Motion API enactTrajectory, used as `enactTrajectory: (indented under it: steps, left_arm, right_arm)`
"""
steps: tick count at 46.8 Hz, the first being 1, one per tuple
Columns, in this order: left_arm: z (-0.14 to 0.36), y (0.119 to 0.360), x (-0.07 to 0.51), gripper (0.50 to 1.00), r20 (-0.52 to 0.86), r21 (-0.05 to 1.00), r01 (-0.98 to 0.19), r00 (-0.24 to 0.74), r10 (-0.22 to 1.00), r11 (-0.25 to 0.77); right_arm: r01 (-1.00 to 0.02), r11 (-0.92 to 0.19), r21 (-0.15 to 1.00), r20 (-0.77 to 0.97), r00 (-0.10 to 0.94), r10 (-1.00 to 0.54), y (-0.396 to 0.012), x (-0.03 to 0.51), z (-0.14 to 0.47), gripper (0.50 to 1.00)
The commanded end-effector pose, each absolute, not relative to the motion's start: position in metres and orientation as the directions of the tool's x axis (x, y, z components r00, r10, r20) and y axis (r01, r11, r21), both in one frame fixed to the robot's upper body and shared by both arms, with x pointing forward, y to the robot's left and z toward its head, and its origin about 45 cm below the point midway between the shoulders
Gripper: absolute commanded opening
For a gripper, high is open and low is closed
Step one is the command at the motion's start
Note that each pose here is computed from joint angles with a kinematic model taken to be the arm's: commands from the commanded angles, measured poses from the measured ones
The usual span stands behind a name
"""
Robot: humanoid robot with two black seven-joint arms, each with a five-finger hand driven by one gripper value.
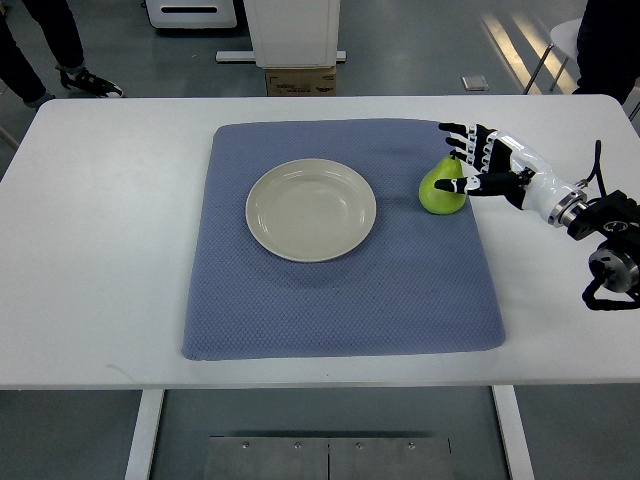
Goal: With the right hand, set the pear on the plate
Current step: 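Move the open right hand over the green pear and lower it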
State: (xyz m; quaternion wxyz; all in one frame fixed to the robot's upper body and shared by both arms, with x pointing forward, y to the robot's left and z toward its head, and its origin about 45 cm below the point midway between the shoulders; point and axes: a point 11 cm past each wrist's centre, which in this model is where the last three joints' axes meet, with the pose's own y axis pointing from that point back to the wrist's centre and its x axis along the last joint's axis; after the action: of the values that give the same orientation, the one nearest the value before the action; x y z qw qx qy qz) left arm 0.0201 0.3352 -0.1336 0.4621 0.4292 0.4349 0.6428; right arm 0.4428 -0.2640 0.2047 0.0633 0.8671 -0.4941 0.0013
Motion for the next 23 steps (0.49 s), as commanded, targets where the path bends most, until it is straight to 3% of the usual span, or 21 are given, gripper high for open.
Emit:
enactTrajectory:
  steps: [1,23]
  left_arm:
    - [-0.134,0.335,0.020,1.000,0.150,0.956,-0.221,-0.205,0.967,-0.195]
    - [-0.134,0.335,0.020,1.000,0.150,0.956,-0.221,-0.205,0.967,-0.195]
  right_arm:
    - [-0.861,-0.495,0.114,0.068,0.504,-0.861,-0.264,0.441,0.201,1.000]
    - [-0.886,-0.439,0.152,0.152,0.459,-0.875,-0.243,0.439,0.176,1.000]
